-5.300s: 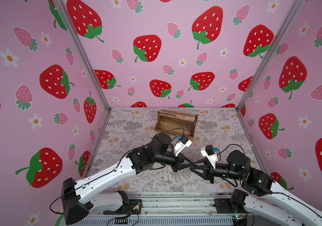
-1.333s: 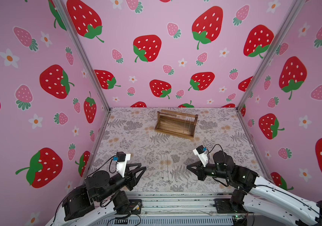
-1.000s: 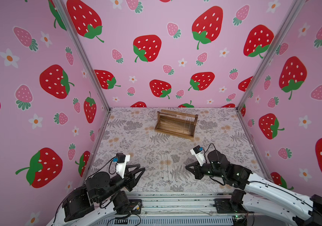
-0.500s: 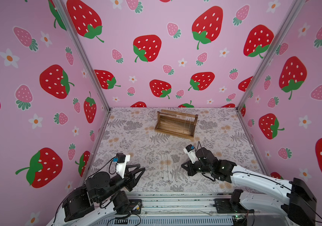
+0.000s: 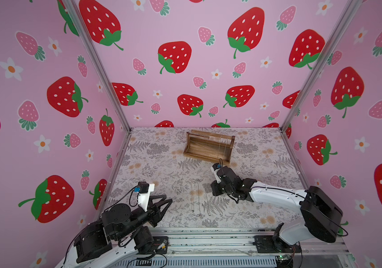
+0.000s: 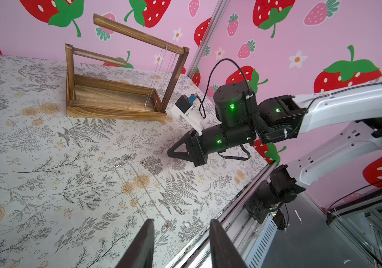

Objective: Take the necklace off the jewelry display stand
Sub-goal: Place the necklace at the center of the board.

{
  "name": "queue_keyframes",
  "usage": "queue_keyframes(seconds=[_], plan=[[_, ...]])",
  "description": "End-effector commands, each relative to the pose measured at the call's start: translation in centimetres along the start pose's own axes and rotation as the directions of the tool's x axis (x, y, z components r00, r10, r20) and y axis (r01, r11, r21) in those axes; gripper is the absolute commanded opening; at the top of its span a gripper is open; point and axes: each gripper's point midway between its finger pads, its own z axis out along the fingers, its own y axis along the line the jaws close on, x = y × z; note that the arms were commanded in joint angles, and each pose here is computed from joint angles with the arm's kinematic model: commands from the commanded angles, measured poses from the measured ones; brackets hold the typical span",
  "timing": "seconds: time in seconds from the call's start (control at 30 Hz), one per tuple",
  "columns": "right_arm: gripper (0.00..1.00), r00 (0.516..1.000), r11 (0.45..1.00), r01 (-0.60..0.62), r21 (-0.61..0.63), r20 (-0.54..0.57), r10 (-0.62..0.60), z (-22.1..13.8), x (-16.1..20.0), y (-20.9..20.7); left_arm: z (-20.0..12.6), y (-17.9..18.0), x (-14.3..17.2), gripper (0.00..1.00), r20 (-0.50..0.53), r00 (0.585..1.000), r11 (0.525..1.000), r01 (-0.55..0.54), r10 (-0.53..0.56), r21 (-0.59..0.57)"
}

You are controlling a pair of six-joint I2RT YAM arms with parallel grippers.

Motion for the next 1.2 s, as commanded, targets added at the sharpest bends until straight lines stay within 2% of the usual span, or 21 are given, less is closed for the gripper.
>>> queue_keyframes(seconds=[0.0, 0.23, 0.5, 1.17], plan=[[0.0, 0.999, 0.996, -0.014, 0.088, 0.042, 0.011, 0.5, -1.3, -1.6, -0.3, -0.2, -0.1, 0.4, 0.003, 1.0, 1.0, -0.005, 0.005, 0.013], [0.0, 0.998, 0.979, -0.035, 0.2, 0.053, 0.025, 1.5, -1.2, -4.2, -0.2, -0.2, -0.1, 0.42, -0.001, 1.0, 1.0, -0.008, 0.008, 0.01], [0.0, 0.998, 0.961, -0.047, 0.274, 0.063, 0.031, 1.6, -1.8, -5.6, 0.1, -0.3, 0.0, 0.42, -0.006, 1.0, 1.0, -0.009, 0.009, 0.013], [0.0, 0.996, 0.966, -0.089, 0.241, 0.014, 0.089, 4.4, -1.3, -5.7, 0.1, -0.4, 0.1, 0.42, -0.011, 1.0, 1.0, -0.008, 0.009, 0.019]])
